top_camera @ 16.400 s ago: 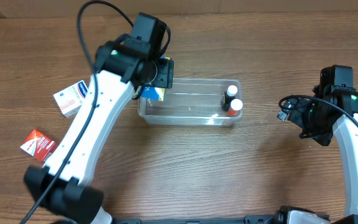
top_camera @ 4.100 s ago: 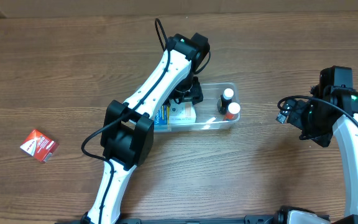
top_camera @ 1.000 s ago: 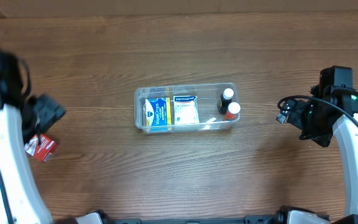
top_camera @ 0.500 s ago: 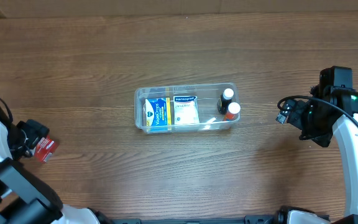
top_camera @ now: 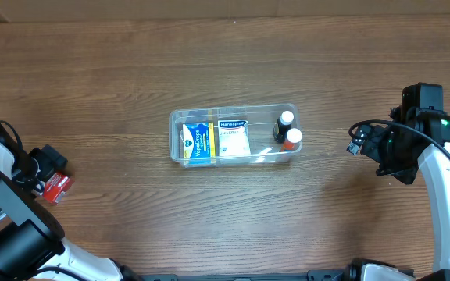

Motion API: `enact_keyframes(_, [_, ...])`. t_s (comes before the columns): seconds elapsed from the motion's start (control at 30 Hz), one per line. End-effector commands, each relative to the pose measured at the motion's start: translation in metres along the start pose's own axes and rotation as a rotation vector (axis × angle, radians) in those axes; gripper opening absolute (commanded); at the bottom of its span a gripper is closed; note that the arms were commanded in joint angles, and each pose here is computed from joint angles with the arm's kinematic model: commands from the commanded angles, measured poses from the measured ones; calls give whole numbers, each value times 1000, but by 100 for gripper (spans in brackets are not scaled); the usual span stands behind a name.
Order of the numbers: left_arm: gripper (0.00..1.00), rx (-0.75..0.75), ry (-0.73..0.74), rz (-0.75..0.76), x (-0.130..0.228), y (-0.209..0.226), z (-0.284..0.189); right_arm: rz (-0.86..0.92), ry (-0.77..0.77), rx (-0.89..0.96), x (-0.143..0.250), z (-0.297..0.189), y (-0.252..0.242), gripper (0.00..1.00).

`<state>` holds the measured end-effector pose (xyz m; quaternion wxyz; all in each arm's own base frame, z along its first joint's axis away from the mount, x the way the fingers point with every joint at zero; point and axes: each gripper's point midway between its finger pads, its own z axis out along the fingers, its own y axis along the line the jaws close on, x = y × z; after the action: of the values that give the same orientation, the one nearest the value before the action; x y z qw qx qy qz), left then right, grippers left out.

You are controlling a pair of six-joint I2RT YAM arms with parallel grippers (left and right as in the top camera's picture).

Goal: Pack container
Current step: 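Grasp the red-and-white box with the left gripper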

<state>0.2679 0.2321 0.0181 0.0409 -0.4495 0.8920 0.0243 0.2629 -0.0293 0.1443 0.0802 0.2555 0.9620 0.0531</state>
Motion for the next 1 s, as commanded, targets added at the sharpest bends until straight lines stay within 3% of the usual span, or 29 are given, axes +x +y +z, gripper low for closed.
enact_keyframes(0.0, [100, 23, -1, 19, -1, -5, 4, 0, -19, -8, -2, -4, 0, 100])
enact_keyframes(0.37, [99, 74, 33, 20, 12, -13, 21, 0, -19, -8, -2, -4, 0, 100])
enact_keyframes(0.67, [43, 69, 62, 19, 19, -12, 19, 0, -16, -7, -1, -4, 0, 100])
enact_keyframes(0.77, [38, 134, 75, 5, 13, -26, 4, 0, -17, -7, -1, -4, 0, 100])
enact_keyframes(0.97, [38, 174, 7, 108, -1, -66, -66, 0, -19, -8, -2, -4, 0, 100])
